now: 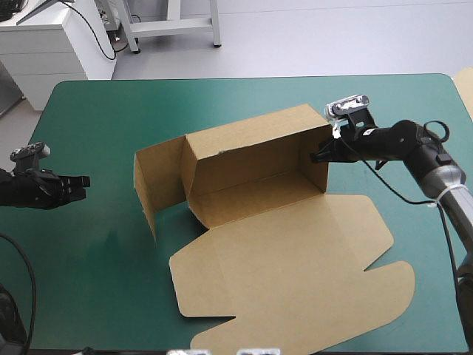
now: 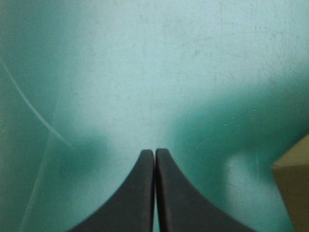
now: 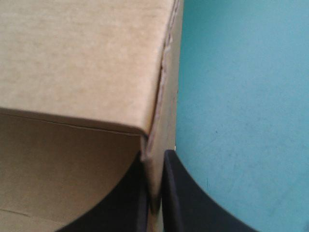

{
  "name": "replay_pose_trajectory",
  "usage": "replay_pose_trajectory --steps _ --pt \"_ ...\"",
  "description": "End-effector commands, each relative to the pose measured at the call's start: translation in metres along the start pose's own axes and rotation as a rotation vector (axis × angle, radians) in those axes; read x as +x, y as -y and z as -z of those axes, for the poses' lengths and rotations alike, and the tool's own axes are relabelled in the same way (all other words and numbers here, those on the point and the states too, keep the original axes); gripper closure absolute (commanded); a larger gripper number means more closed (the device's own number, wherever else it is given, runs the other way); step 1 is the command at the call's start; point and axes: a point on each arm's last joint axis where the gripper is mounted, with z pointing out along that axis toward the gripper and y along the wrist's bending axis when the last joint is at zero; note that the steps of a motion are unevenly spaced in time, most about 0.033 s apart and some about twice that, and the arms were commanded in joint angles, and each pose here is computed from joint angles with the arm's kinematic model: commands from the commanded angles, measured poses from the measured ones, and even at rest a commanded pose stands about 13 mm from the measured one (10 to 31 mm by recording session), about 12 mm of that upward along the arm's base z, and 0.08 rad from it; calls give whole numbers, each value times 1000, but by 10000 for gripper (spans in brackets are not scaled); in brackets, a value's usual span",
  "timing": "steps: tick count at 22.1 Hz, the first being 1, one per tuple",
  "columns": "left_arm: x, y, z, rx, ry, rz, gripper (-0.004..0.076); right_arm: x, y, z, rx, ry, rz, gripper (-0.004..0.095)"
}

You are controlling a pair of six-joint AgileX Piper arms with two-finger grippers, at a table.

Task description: Fold the box

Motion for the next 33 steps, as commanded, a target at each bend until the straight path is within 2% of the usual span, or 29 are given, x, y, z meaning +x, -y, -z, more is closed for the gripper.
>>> replay_pose_trajectory --steps 1,4,5,6,8,11,18,26,31,33 --pt "-10 10 16 12 115 0 732 -43 -6 54 49 39 -120 925" --pt "-11 9 16 5 128 2 731 -60 -12 86 68 -20 -138 923" --pt "-10 10 16 9 123 2 732 -61 -17 98 62 -84 -138 922" --pt "-10 10 16 10 124 3 732 -56 -18 101 55 -145 -143 922" --pt "-11 12 17 39 130 19 732 -45 -21 107 103 -174 -177 922" --pt "-11 14 17 65 134 32 731 -23 -39 113 94 -213 -199 922" --pt "-12 18 17 103 137 51 732 -10 -62 74 42 -298 -228 921" --pt "-11 24 16 139 116 46 732 1 -40 18 158 -441 -265 923" --pt "-10 30 12 132 97 9 731 -6 -31 -10 173 -420 -241 917" --pt "-11 30 12 138 103 14 732 -15 -30 -15 164 -392 -217 821"
